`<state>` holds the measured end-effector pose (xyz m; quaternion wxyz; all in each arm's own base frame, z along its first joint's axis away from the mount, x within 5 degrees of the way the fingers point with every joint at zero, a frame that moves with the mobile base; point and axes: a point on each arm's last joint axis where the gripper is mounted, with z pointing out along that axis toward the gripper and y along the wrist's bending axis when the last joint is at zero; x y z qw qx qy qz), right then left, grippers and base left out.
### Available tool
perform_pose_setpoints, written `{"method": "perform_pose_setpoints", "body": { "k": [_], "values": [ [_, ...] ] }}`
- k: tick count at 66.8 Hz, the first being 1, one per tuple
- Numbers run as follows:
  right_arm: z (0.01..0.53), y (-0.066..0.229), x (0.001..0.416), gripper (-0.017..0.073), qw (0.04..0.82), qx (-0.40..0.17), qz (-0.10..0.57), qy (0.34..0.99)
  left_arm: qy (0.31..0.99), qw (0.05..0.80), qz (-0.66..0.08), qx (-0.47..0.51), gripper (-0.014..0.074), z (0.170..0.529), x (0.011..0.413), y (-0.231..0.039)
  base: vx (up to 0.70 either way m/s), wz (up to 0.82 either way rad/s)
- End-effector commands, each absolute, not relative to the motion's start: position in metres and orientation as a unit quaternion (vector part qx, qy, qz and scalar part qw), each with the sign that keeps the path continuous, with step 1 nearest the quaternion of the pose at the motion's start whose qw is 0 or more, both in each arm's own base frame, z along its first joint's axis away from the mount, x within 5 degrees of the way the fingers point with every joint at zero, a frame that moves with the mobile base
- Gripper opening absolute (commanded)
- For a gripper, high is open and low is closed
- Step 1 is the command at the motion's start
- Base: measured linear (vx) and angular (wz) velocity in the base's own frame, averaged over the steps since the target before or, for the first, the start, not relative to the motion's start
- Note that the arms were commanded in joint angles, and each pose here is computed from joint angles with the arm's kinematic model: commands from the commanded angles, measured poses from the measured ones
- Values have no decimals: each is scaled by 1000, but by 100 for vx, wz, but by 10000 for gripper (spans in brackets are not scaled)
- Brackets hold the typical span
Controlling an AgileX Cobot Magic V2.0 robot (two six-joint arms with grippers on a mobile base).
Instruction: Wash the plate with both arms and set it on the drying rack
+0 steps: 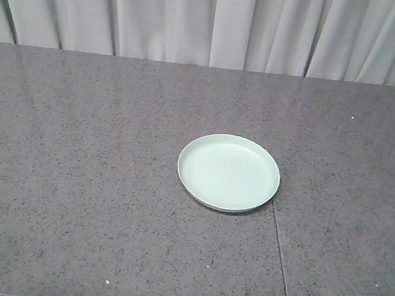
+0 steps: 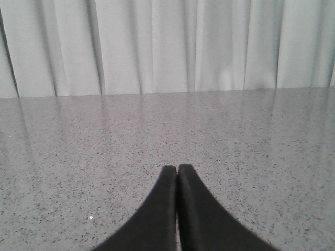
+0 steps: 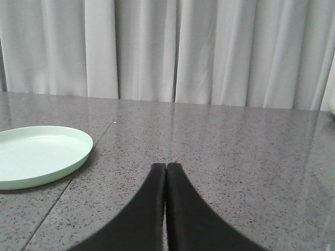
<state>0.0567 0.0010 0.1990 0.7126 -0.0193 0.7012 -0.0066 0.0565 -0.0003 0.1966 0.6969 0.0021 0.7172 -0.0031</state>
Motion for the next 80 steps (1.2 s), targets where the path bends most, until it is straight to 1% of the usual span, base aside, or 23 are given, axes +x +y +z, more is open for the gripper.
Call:
{"method": "perform_pose_setpoints", "body": {
  "k": [1,41,48,53,61,74,80],
  "values": [
    [206,1,56,-8,739,-24,-12,674,675,738,-13,0,-6,213,54,-1,0,0],
    [206,1,56,-8,741,-23,-12,671,675,738,-13,0,-6,213,54,-1,0,0],
    [210,1,56,-8,753,-20,-8,657,675,738,-13,0,-6,213,54,-1,0,0],
    [219,1,54,-8,763,-13,-1,646,675,738,-13,0,-6,213,54,-1,0,0],
    [244,1,51,-7,762,-8,5,647,675,738,-13,0,-6,213,54,-1,0,0],
    [300,1,57,-4,734,-11,4,679,675,737,-13,0,-6,213,54,-1,0,0],
    [324,2,67,-4,712,-11,4,702,675,737,-13,0,-6,213,54,-1,0,0]
  ]
}}
